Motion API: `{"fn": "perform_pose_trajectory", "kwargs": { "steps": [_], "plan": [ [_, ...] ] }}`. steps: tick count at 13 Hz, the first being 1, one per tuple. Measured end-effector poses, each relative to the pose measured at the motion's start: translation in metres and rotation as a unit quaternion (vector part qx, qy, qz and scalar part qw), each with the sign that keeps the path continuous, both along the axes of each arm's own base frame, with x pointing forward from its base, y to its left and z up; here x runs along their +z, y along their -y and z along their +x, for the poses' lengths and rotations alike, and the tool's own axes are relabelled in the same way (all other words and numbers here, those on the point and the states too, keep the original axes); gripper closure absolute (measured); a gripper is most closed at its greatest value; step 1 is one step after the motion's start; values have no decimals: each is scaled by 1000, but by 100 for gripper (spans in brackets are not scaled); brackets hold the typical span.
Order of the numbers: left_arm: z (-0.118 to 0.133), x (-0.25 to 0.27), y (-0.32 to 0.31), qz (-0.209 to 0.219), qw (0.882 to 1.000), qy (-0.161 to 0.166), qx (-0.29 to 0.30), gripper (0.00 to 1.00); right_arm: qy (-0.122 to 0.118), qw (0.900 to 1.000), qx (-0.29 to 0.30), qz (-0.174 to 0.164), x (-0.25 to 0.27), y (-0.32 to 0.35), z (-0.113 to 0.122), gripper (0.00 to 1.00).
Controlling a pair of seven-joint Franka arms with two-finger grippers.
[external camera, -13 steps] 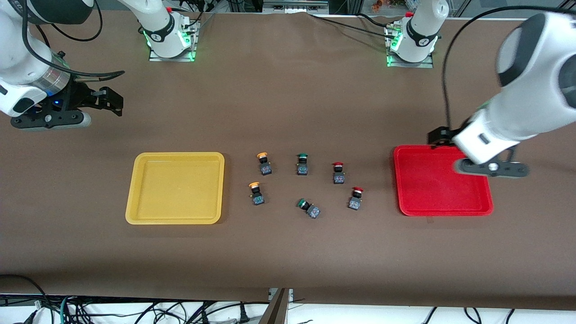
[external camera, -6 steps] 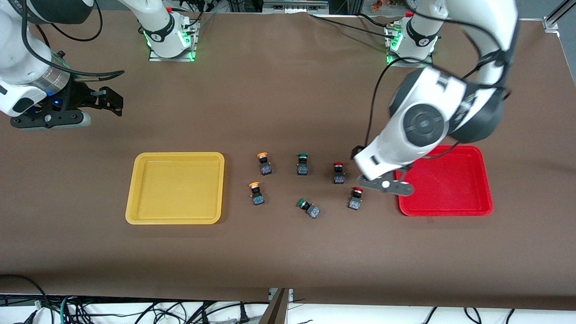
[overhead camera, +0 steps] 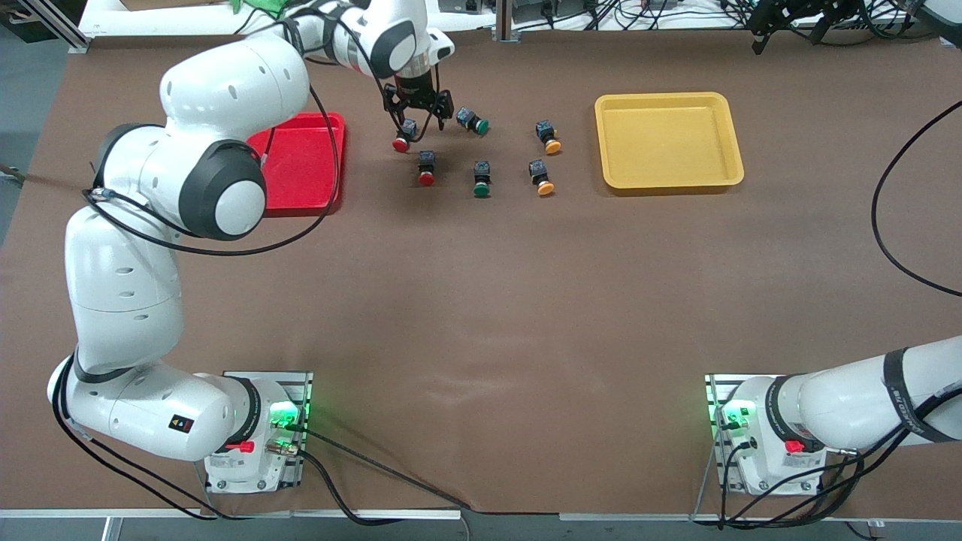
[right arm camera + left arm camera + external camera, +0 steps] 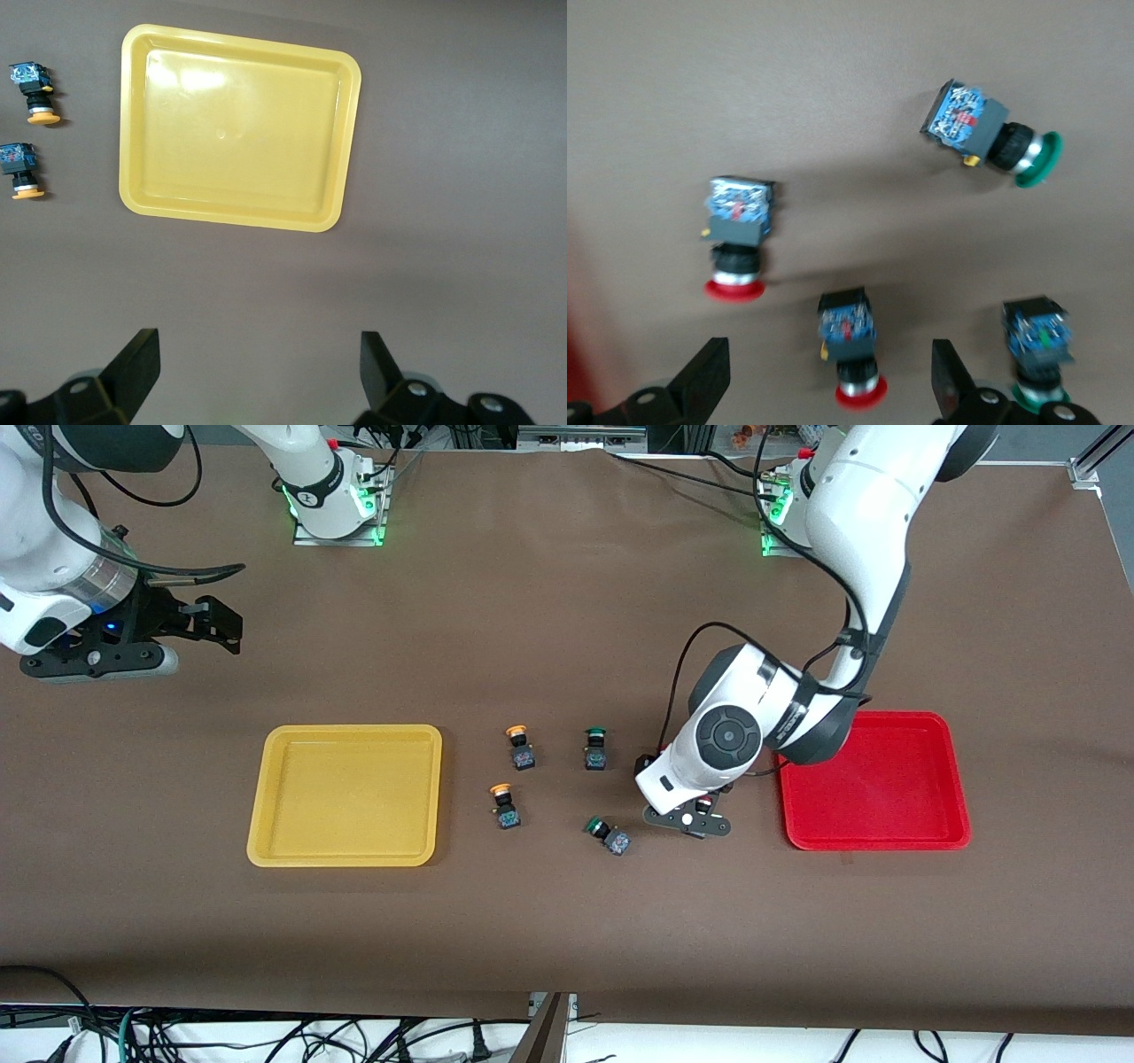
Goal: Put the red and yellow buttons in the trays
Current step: 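Lower the left gripper and grasp a red-capped button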
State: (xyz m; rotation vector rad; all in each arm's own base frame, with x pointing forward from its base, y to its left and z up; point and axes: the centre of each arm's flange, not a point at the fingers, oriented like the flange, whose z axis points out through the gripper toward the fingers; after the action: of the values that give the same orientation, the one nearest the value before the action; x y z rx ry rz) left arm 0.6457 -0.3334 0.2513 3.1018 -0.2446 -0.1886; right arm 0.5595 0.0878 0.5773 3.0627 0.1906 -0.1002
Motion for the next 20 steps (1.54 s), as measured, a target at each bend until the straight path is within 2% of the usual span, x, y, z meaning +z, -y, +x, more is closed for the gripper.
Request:
{"fn": "perform_pose_trajectory", "kwargs": {
  "steps": [3, 7, 12, 13, 14, 15, 19, 20],
  "plan": [
    [-12, -35, 0, 2, 1000, -10, -2, 0, 0, 1000, 0, 0, 0, 0, 0, 0],
    [-24, -53, 0, 8, 1000, -22, -4, 0, -1, 1000, -1, 4, 0, -1, 0, 0],
    [-30, -62, 1, 15, 999, -24, 41, 0, -1, 1000, -1, 4, 0, -1, 0, 0],
    [-31, -65, 1, 16, 999, -25, 43, 5, -1, 1000, -1, 4, 0, -1, 0, 0],
    [-31, -67, 1, 17, 999, -27, 44, 6, -1, 1000, -1, 4, 0, -1, 0, 0],
    [-31, -68, 1, 17, 998, -27, 48, 13, -1, 1000, -1, 4, 0, -1, 0, 0],
    [-31, -70, 0, 19, 998, -27, 58, 57, -1, 1000, -1, 4, 0, -1, 0, 0],
    [-29, -69, -1, 18, 998, -26, 59, 59, -1, 1000, -1, 4, 0, -1, 0, 0]
  ]
}}
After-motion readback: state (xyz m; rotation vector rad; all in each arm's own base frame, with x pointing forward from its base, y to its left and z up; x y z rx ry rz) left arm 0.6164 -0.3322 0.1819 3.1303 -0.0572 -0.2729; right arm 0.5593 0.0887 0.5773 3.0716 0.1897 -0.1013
